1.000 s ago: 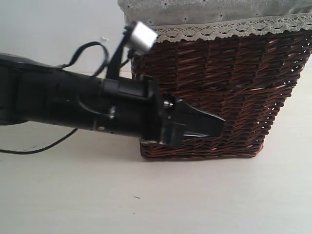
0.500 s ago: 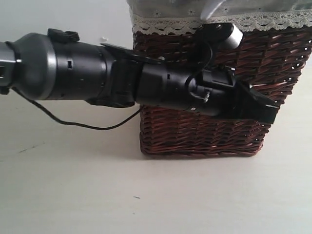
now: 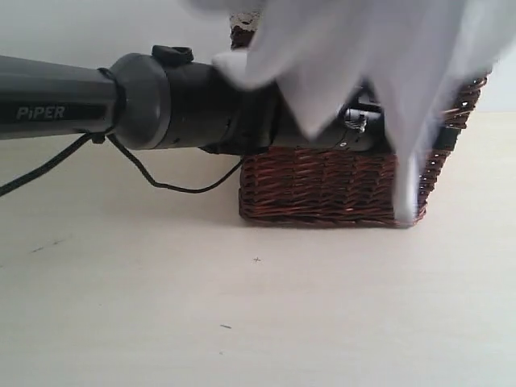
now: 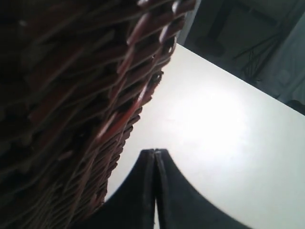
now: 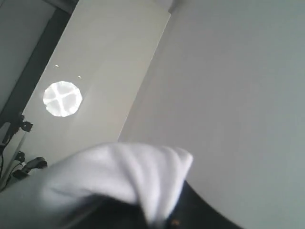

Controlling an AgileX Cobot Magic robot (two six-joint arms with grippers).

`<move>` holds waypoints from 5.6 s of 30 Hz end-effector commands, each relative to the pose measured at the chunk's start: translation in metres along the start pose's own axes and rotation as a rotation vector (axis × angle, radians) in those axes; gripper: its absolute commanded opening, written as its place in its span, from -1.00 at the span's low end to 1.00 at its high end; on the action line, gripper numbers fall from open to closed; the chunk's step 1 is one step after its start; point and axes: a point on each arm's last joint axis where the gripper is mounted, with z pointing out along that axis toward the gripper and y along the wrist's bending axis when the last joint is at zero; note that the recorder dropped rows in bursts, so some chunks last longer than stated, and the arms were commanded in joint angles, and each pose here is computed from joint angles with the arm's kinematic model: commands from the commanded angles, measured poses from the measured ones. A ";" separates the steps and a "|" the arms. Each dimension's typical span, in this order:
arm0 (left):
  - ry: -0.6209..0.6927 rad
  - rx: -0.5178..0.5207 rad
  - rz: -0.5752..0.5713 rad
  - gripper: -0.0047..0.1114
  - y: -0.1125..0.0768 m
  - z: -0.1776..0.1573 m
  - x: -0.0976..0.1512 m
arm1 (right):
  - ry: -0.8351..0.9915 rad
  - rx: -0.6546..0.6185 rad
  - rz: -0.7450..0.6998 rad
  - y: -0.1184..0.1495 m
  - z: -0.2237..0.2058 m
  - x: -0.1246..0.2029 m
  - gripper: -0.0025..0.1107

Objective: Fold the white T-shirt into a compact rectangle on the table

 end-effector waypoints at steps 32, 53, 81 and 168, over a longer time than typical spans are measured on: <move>0.254 -0.215 0.183 -0.92 0.048 -0.283 -0.056 | 1.007 0.443 0.246 -0.105 0.063 0.242 -0.96; 0.454 0.208 0.189 -0.88 -0.002 -0.211 0.023 | 1.913 0.604 0.128 -0.034 -0.104 0.402 -0.95; 0.317 -0.064 0.804 0.07 -0.027 -0.111 0.066 | 1.927 0.800 0.000 -0.042 -0.118 0.400 -0.89; -0.517 -1.093 0.775 -0.92 -0.041 -0.452 -0.044 | 1.429 0.785 -0.059 -0.030 -0.117 0.257 -0.96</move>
